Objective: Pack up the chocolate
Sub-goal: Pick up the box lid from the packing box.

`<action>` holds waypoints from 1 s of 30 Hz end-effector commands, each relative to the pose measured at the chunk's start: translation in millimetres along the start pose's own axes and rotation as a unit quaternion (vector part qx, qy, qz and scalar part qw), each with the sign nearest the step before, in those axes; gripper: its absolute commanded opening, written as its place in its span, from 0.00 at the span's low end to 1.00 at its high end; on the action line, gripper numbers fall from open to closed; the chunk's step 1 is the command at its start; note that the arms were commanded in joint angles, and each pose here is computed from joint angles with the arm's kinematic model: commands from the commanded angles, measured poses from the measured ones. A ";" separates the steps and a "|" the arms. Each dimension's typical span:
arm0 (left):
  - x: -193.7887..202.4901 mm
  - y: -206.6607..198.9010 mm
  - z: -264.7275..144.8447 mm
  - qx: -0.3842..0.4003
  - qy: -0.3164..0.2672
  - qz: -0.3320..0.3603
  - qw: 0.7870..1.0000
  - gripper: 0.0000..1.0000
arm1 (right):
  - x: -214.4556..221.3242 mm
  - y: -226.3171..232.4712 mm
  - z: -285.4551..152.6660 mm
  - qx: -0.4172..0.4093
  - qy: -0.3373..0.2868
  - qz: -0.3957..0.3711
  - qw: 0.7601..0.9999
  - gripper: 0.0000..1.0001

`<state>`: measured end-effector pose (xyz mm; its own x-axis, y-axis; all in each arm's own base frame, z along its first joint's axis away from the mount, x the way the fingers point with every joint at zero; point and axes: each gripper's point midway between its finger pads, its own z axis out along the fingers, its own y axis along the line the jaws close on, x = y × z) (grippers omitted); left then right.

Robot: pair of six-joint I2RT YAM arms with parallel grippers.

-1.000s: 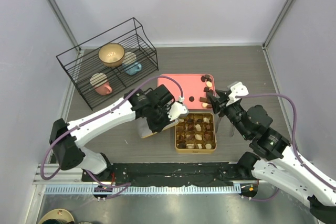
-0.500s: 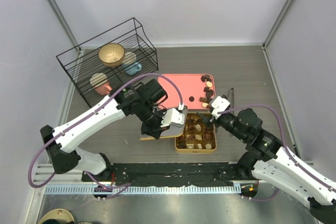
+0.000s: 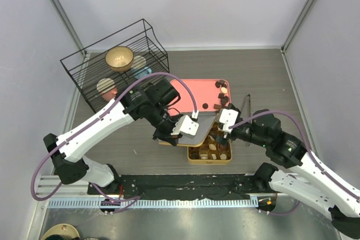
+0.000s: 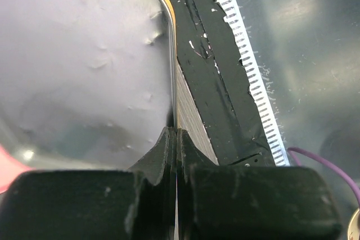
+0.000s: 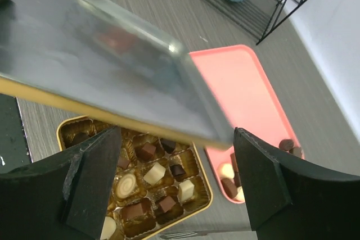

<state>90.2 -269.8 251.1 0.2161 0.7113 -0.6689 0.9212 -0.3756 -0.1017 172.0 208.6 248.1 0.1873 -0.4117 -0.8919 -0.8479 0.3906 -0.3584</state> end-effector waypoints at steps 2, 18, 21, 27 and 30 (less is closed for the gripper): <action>30.5 -55.6 -11.5 0.100 0.066 -0.080 0.990 0.00 | -34.1 -4.2 -22.2 -0.004 -0.044 -0.046 0.998 0.85; 20.7 -57.9 -11.2 0.110 0.048 -0.082 0.989 0.00 | -26.5 22.3 -21.2 -0.102 -0.009 -0.078 0.992 0.82; 19.5 -58.9 -9.9 0.116 0.045 -0.088 0.988 0.00 | -32.8 15.3 -18.3 -0.086 -0.022 -0.090 0.992 0.82; 16.9 -58.4 -7.7 0.124 0.040 -0.088 0.988 0.00 | -24.5 14.7 0.8 -0.100 -0.008 -0.107 0.989 0.78; 10.6 -58.0 -9.4 0.125 0.027 -0.078 0.989 0.00 | -24.7 16.3 11.6 -0.103 -0.019 -0.111 0.988 0.75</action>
<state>85.2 -279.1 244.9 0.1898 0.7059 -0.6824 0.9016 -0.4004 -0.1635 152.5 217.9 246.3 0.3184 -0.4941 -0.8090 -0.8928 0.1307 -0.4311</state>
